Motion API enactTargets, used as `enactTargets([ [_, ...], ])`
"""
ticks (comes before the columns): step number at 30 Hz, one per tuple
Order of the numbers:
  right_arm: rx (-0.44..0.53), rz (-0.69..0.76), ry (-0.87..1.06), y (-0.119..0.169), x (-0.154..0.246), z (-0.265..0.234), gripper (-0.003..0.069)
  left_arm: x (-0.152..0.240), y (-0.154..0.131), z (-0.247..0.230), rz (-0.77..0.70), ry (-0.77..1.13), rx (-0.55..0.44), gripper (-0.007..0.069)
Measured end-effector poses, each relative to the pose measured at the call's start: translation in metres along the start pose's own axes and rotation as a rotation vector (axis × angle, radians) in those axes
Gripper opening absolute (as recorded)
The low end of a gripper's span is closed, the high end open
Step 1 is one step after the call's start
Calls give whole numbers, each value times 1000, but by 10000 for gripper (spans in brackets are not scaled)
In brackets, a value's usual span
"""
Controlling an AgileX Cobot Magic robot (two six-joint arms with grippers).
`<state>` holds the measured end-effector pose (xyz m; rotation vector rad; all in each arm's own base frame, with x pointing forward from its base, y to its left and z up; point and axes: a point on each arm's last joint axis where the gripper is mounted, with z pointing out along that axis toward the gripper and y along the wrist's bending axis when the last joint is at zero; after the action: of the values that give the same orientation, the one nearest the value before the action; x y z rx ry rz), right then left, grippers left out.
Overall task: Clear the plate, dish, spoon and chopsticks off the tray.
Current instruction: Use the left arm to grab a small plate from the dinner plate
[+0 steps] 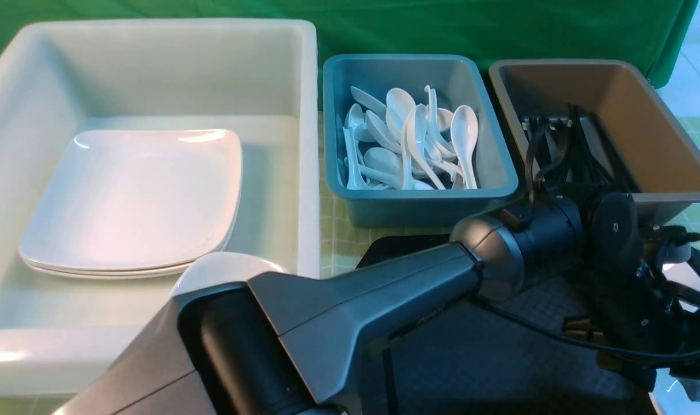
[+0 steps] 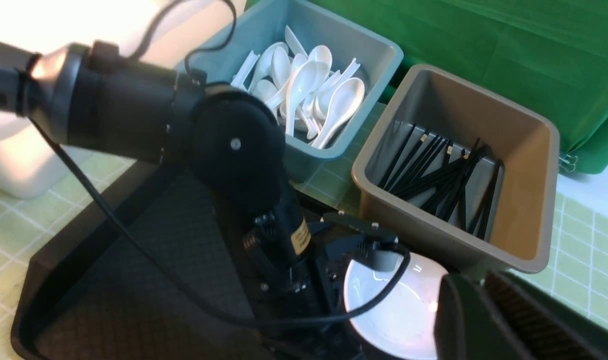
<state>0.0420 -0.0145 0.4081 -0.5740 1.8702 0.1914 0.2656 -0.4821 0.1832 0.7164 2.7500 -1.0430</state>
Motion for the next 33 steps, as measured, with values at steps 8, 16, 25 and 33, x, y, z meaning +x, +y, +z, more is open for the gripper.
enactTargets([
  [8, 0, 0, -1, 0, 0, 0, 57, -2, 7, 11, 20, -46, -28, 304],
  [16, 0, 0, -1, 0, 0, 0, 69, -1, 15, 25, -23, -51, -24, 304],
  [25, 0, 0, -1, 0, 0, 0, 73, 2, 15, 36, -116, -35, 56, 251],
  [33, -1, 0, -2, 0, 0, 0, 73, -5, 6, 16, -18, -60, 70, 2],
])
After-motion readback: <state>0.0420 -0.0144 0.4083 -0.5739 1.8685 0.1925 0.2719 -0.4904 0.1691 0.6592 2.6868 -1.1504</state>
